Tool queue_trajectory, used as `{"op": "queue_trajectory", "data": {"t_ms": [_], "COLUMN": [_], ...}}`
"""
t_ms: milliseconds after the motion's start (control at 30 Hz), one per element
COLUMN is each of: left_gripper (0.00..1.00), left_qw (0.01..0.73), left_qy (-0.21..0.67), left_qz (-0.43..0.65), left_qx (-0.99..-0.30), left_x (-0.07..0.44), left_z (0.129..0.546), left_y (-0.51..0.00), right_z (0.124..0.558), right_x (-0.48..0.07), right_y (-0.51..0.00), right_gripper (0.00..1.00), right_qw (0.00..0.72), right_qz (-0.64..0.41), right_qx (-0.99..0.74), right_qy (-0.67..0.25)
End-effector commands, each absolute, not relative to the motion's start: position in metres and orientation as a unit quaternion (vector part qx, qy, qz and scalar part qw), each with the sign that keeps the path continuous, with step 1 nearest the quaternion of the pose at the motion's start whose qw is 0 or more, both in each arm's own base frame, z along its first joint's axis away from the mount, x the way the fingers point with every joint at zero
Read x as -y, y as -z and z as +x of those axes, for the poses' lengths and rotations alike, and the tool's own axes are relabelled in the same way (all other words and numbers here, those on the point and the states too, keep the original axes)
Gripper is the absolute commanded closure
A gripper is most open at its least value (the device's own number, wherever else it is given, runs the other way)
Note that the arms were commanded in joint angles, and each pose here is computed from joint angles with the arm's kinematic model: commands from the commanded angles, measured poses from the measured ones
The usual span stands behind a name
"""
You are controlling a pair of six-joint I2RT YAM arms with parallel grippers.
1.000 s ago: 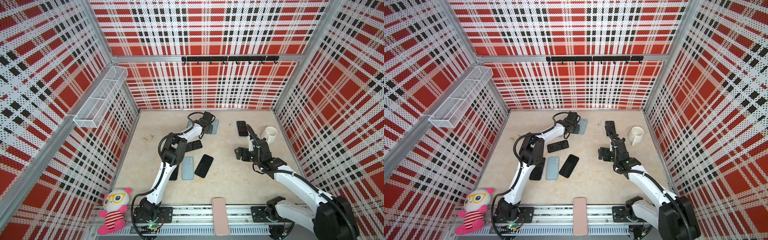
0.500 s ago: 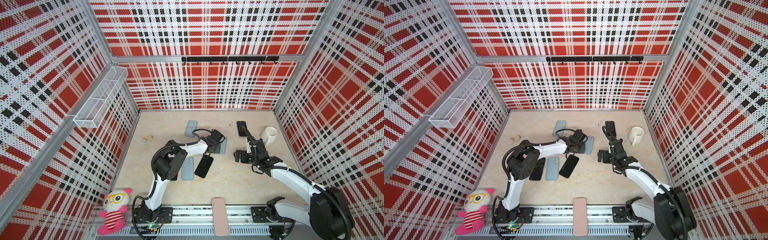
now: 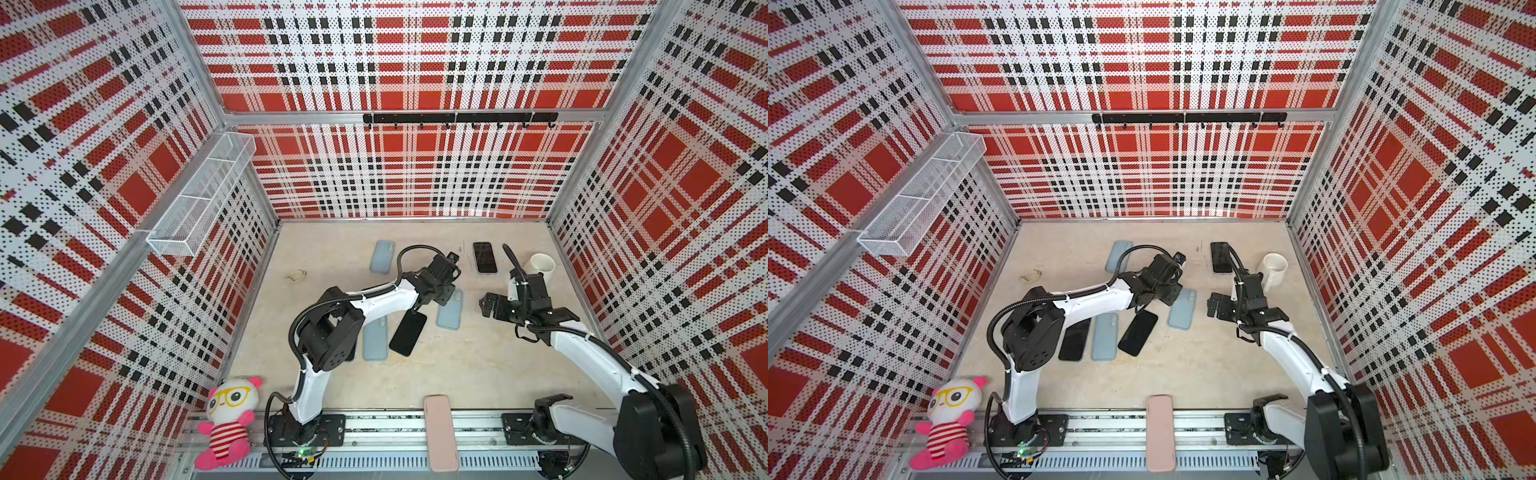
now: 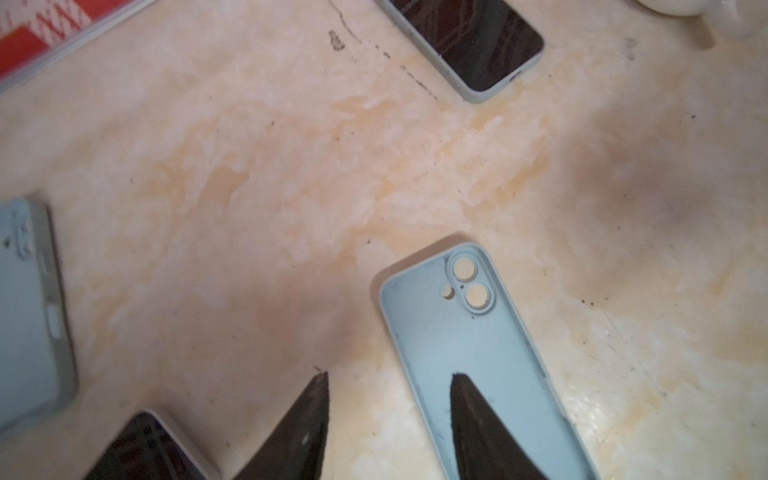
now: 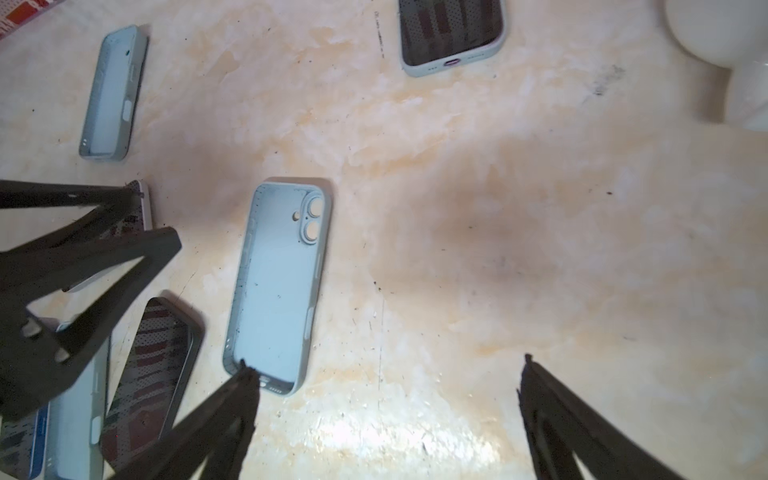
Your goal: Put the phone into the phone case
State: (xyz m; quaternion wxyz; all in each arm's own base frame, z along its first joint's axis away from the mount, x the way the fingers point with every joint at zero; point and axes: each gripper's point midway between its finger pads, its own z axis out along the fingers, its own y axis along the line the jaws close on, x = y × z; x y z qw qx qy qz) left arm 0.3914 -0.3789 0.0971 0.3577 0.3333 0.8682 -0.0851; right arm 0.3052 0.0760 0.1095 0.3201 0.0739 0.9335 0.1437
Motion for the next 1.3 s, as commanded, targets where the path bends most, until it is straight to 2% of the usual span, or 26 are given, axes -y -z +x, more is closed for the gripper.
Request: {"op": "queue_trajectory", "data": {"t_ms": [0,133,333,467,600,1267], "left_gripper": [0.5,0.47,0.43,0.38,0.36,0.41], "left_qw": [0.367,0.34,0.306,0.272,0.268,0.283], "left_qy": [0.107,0.129,0.14,0.15,0.139,0.151], "left_qz": [0.432,0.464,0.524,0.539,0.542,0.542], "left_qx": [-0.817,-0.807,-0.782,-0.783,-0.784,-0.776], "left_x": [0.391,0.398,0.414,0.42,0.422,0.438], "left_z": [0.41,0.419,0.4,0.394,0.396,0.411], "left_y": [-0.108,-0.097,-0.074,-0.056,-0.045,-0.043], "right_z": [0.288,0.283,0.284,0.284,0.284,0.281], "right_x": [-0.075,-0.066,-0.068,-0.066,-0.065,-0.066], "right_y": [-0.109,-0.107,-0.104,-0.104,-0.106,-0.098], "right_gripper": [0.0,0.0,0.0,0.0,0.0,0.02], "right_qw": [0.297,0.291,0.285,0.285,0.289,0.279], "right_qz": [0.063,0.06,0.06,0.061,0.062,0.06], "right_qx": [-0.942,-0.947,-0.948,-0.949,-0.948,-0.951], "right_qy": [-0.144,-0.119,-0.126,-0.122,-0.12,-0.12]}}
